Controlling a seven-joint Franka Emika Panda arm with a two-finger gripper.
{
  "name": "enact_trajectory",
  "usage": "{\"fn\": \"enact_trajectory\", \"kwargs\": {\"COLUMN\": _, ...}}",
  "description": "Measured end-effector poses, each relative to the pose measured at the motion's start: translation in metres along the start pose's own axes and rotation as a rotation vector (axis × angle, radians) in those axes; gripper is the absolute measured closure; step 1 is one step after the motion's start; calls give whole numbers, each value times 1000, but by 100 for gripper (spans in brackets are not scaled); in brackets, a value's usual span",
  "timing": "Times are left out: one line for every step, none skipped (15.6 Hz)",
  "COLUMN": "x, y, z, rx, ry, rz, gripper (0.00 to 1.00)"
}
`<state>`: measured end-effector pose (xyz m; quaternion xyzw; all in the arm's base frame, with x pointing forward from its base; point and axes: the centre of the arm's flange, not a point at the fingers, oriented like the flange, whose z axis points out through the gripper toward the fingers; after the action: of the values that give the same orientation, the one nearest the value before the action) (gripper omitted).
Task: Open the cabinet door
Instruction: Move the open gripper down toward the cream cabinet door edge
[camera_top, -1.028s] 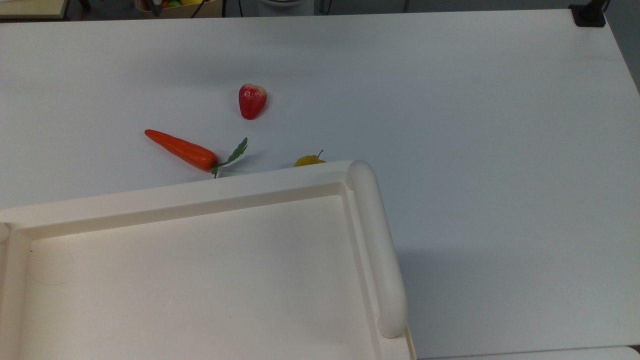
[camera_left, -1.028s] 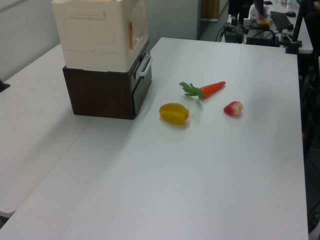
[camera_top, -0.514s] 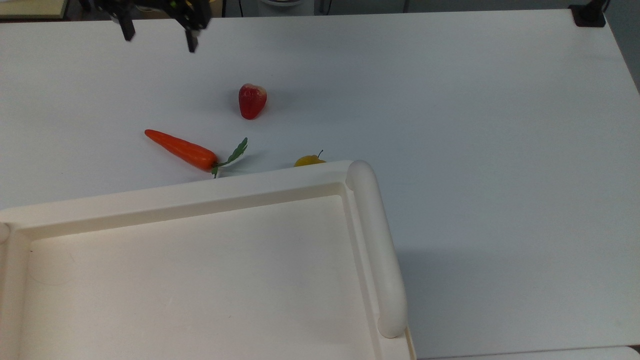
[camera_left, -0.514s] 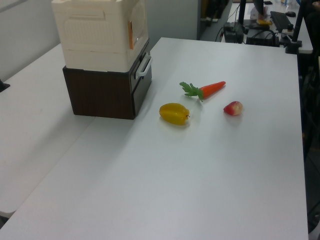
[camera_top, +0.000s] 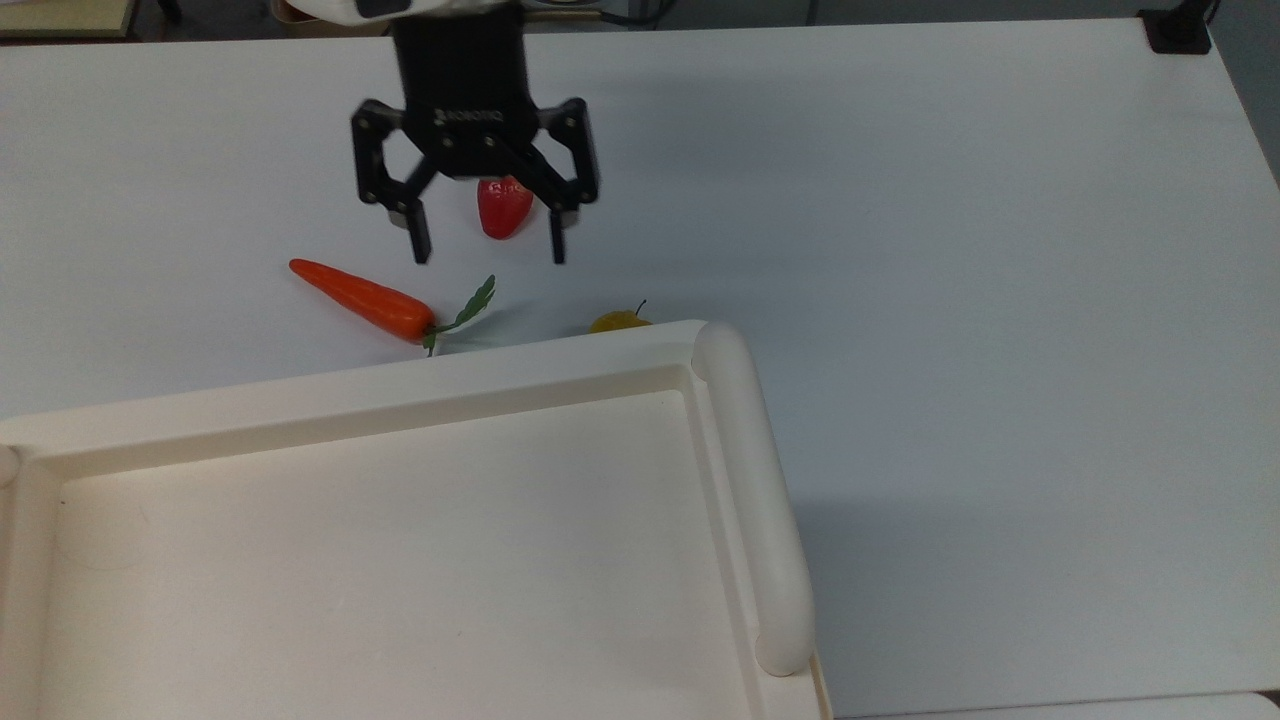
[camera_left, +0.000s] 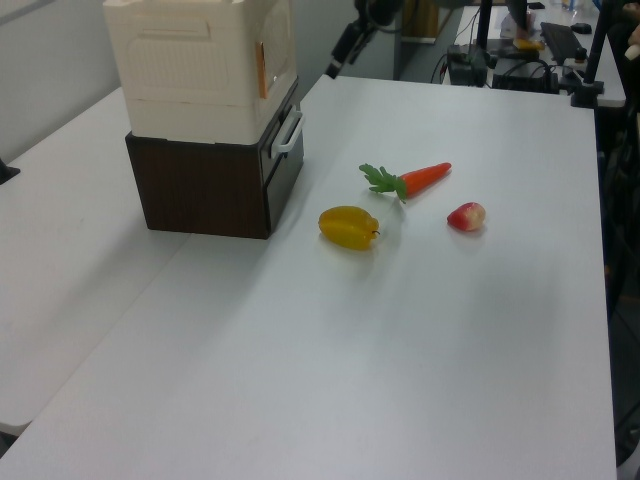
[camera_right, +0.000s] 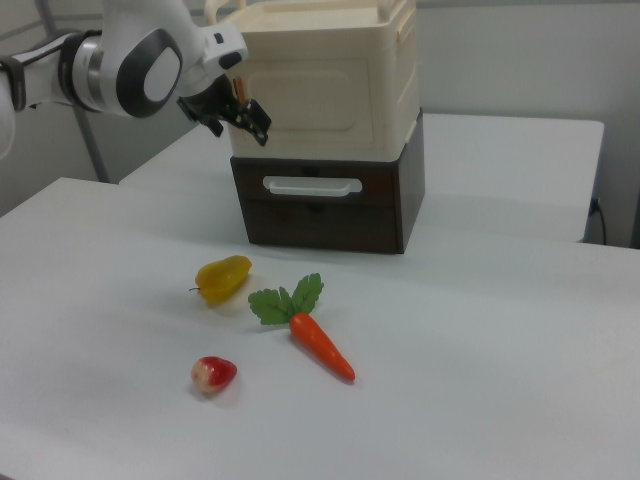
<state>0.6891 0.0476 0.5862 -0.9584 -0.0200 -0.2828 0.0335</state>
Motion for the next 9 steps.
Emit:
{"fn": "enact_trajectory", "kwargs": {"x": 3, "y": -10, "z": 3, "rx": 11, "ry": 38, "rz": -11, "gripper": 0}}
{"fn": "enact_trajectory", "kwargs": {"x": 6, "y": -21, "z": 6, "rx": 23, "ry": 77, "rz": -22, "gripper": 0}}
{"fn": "enact_trajectory", "kwargs": {"x": 8, "y": -30, "z": 11, "rx": 32, "ry": 118, "rz": -32, "gripper": 0}}
{"fn": "enact_trajectory", "kwargs": {"x": 10, "y": -38, "z": 16, "rx": 40, "ry": 159, "rz": -40, "gripper": 0}}
{"fn": "enact_trajectory", "kwargs": {"x": 11, "y": -46, "z": 24, "rx": 47, "ry": 198, "rz": -47, "gripper": 0}}
{"fn": "enact_trajectory", "kwargs": {"x": 12, "y": -52, "z": 32, "rx": 53, "ry": 240, "rz": -53, "gripper": 0}}
{"fn": "enact_trajectory", "kwargs": {"x": 13, "y": -58, "z": 39, "rx": 58, "ry": 281, "rz": -57, "gripper": 0}}
{"fn": "enact_trajectory", "kwargs": {"x": 14, "y": -63, "z": 44, "rx": 63, "ry": 315, "rz": -61, "gripper": 0}}
{"fn": "enact_trajectory", "kwargs": {"x": 15, "y": -67, "z": 46, "rx": 67, "ry": 339, "rz": -64, "gripper": 0}}
